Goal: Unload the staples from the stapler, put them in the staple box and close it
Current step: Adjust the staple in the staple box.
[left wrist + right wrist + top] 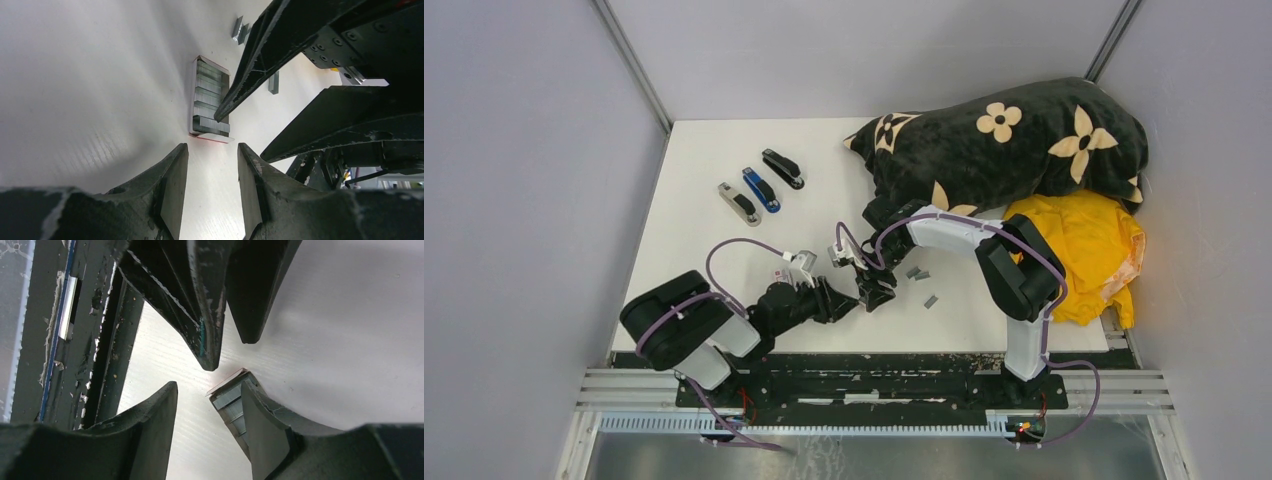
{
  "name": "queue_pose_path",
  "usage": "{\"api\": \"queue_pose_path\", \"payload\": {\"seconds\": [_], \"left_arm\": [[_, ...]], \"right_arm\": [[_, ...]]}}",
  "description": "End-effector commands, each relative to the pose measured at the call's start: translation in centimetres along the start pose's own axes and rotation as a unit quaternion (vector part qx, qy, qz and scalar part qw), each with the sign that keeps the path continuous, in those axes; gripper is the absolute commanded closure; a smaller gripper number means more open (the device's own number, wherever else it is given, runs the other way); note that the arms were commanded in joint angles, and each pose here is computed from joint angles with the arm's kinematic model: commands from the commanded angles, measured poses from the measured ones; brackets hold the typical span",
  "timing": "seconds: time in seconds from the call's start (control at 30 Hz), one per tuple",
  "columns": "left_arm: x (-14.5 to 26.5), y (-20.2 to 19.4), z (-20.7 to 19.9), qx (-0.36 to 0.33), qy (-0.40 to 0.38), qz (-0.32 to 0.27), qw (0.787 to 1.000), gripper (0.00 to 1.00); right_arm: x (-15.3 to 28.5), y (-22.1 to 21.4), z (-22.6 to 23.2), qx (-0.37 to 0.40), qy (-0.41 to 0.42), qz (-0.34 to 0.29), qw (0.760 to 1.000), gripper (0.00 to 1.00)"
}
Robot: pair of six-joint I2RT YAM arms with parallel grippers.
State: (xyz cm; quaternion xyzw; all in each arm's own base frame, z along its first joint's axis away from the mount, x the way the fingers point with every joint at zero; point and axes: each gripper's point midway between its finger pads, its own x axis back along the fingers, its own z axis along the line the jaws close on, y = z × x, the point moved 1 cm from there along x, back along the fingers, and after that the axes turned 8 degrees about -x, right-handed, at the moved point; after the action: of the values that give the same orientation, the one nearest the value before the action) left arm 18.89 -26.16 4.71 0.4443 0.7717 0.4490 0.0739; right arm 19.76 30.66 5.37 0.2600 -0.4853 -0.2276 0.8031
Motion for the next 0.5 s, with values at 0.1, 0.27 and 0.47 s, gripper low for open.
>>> {"api": "queue_pose_path", "payload": {"seconds": [0.1, 0.27, 0.47], "left_arm": [[-0.5, 2.1, -1.9, 0.041, -0.062, -0.045, 0.996, 0.51], [-0.3, 2.1, -1.7, 0.047, -0.064, -0.049, 0.996, 0.52], [-0.3, 1.8, -0.4, 0.060, -0.029, -0.047, 0.997, 0.55]], "right_arm": [[1.4, 2.7, 1.1, 0.046, 0.007, -0.031, 0.998, 0.45], [1.6, 2.8, 0.4, 0.029, -0.017, -0.028, 0.999, 0.48], [3.5, 3.2, -1.3, -0.065, -0.126, -0.026, 0.990, 0.56]]}}
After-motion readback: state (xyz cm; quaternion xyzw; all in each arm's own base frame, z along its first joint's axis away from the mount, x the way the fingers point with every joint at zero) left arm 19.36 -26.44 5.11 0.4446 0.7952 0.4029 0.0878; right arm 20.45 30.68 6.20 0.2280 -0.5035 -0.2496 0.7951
